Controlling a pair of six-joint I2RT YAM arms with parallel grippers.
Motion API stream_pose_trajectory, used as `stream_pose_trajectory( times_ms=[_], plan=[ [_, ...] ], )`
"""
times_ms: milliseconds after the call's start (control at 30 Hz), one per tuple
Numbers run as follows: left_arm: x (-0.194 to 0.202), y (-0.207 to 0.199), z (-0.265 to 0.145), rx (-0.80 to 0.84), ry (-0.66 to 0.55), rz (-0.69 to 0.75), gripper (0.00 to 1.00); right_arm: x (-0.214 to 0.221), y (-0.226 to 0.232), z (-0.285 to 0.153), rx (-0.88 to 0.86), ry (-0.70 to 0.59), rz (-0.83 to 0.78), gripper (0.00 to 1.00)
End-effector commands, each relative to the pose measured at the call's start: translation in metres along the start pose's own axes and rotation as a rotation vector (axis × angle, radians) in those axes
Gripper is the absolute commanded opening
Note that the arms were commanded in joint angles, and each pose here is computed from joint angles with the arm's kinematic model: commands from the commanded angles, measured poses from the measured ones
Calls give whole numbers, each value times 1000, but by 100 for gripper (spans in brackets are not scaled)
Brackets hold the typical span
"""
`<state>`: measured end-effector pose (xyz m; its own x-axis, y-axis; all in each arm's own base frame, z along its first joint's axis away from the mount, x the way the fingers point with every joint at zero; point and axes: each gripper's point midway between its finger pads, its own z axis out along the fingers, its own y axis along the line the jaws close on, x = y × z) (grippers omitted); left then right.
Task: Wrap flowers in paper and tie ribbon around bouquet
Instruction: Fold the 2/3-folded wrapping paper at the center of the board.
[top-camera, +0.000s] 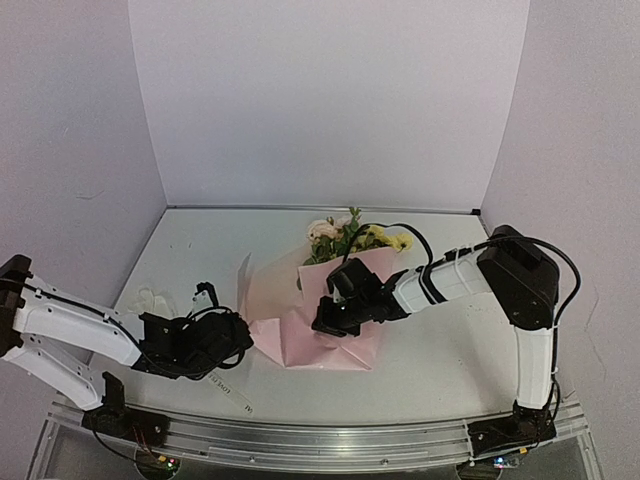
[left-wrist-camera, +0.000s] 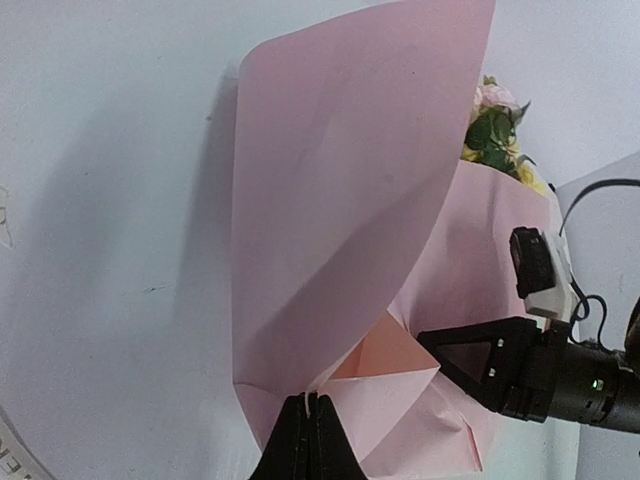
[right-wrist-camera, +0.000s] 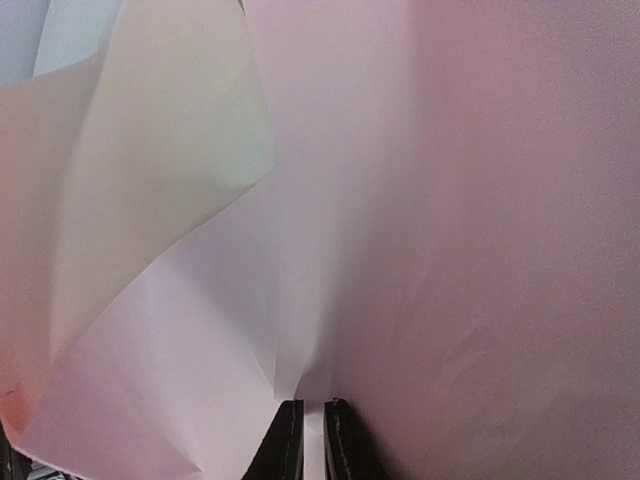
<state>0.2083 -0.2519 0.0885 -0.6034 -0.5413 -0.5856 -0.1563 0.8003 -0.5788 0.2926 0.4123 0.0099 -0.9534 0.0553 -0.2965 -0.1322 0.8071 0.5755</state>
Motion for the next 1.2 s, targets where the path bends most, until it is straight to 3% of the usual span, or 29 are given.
stream_pose_trajectory(
  times_ms=[0,433,1167],
  plan=[
    [-4,-55,-6,132,-31,152,0,21,-46,15,161,57,11,11],
    [45,-133,7,386,105,370,0,20,-40,11,145,56,13,11],
    [59,-128,26,371,127,356,0,-11,19,-49,-19,-52,10,14]
  ],
)
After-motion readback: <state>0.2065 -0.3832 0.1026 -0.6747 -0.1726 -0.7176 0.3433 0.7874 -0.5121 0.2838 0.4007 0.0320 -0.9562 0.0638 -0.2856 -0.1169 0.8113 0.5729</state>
